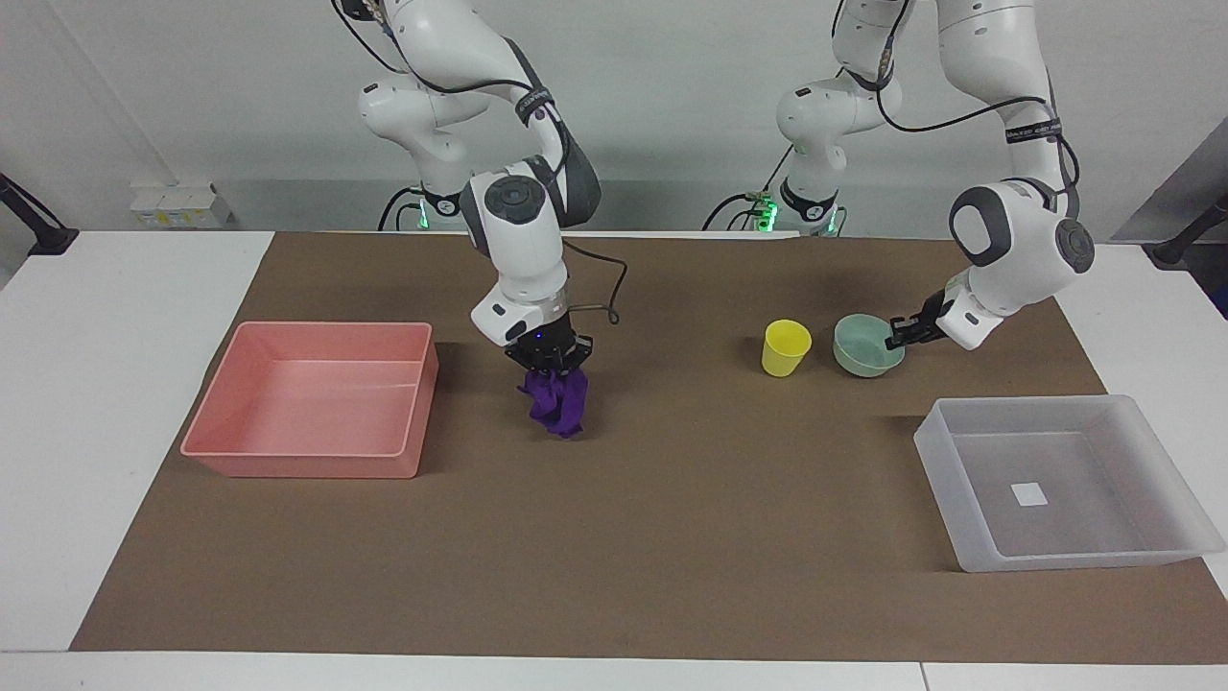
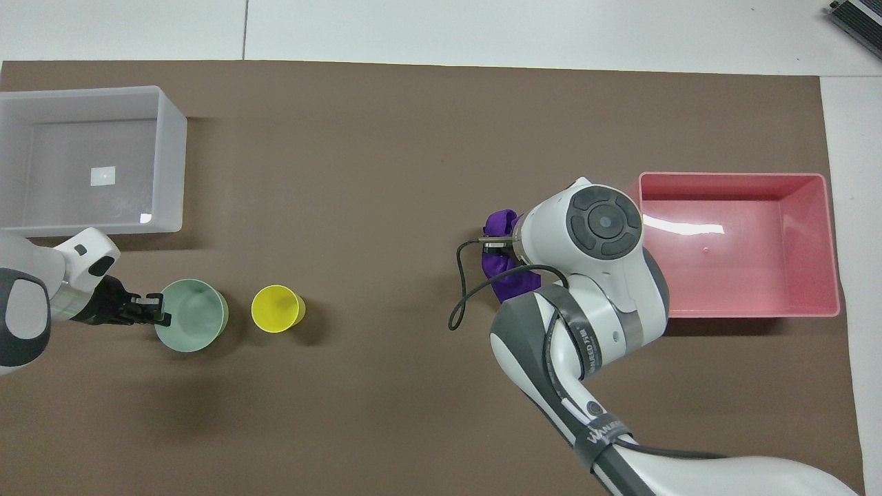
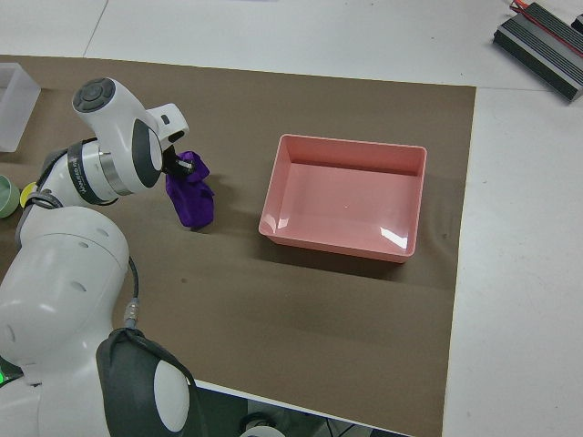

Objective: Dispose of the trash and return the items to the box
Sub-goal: 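Carry the cloth into the pink box while the left gripper lifts the bowl, then release the cloth with the right gripper while the left gripper drops the bowl, then grasp the yellow cup with the left gripper while the right gripper withdraws, then carry the yellow cup into the clear box and lower it into the bowl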

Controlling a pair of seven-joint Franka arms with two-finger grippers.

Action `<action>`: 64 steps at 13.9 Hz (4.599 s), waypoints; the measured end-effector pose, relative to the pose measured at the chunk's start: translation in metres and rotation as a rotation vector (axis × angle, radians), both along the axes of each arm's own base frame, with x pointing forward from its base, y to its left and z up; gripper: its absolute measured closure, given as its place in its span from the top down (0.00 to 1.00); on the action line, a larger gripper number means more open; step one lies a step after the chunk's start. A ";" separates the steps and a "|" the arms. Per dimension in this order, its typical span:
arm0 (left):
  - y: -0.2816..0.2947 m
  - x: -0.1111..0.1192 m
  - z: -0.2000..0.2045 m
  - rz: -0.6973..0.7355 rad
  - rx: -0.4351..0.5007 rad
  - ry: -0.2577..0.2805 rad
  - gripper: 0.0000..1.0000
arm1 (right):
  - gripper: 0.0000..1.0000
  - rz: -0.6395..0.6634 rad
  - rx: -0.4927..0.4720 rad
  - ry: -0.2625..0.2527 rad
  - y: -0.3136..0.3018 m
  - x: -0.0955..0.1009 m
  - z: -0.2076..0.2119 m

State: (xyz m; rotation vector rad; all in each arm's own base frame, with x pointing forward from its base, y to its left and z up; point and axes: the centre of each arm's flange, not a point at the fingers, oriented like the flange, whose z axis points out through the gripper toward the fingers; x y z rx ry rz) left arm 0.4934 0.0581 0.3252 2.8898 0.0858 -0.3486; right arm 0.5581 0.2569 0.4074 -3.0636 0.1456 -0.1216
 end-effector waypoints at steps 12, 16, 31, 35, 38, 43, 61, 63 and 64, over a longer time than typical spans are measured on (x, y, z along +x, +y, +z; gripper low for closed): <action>0.106 0.092 0.173 0.091 -0.012 -0.166 0.02 | 0.10 -0.041 -0.043 -0.079 -0.240 0.036 0.162; 0.152 0.169 0.117 0.141 0.002 -0.273 0.02 | 0.10 0.056 -0.067 -0.027 -0.304 0.032 0.094; 0.144 0.208 0.036 0.101 0.048 -0.282 0.47 | 0.96 -0.044 -0.076 -0.034 -0.281 0.020 -0.025; 0.121 0.202 0.089 0.055 0.041 -0.271 0.91 | 1.00 -0.040 -0.085 -0.031 -0.260 0.025 0.041; 0.073 0.173 0.156 0.011 0.016 -0.159 1.00 | 1.00 -0.045 -0.087 -0.023 -0.262 0.020 0.108; -0.093 0.102 0.178 -0.063 0.061 -0.017 1.00 | 1.00 -0.051 -0.086 -0.016 -0.264 -0.003 0.186; -0.179 0.021 0.010 -0.107 0.046 0.033 0.04 | 1.00 -0.064 -0.063 0.059 -0.269 -0.030 0.251; -0.163 0.041 0.056 -0.092 0.030 0.059 0.04 | 1.00 -0.061 -0.063 0.058 -0.267 -0.030 0.251; -0.144 0.053 0.084 -0.067 0.022 0.048 0.04 | 1.00 -0.059 -0.063 0.058 -0.267 -0.030 0.251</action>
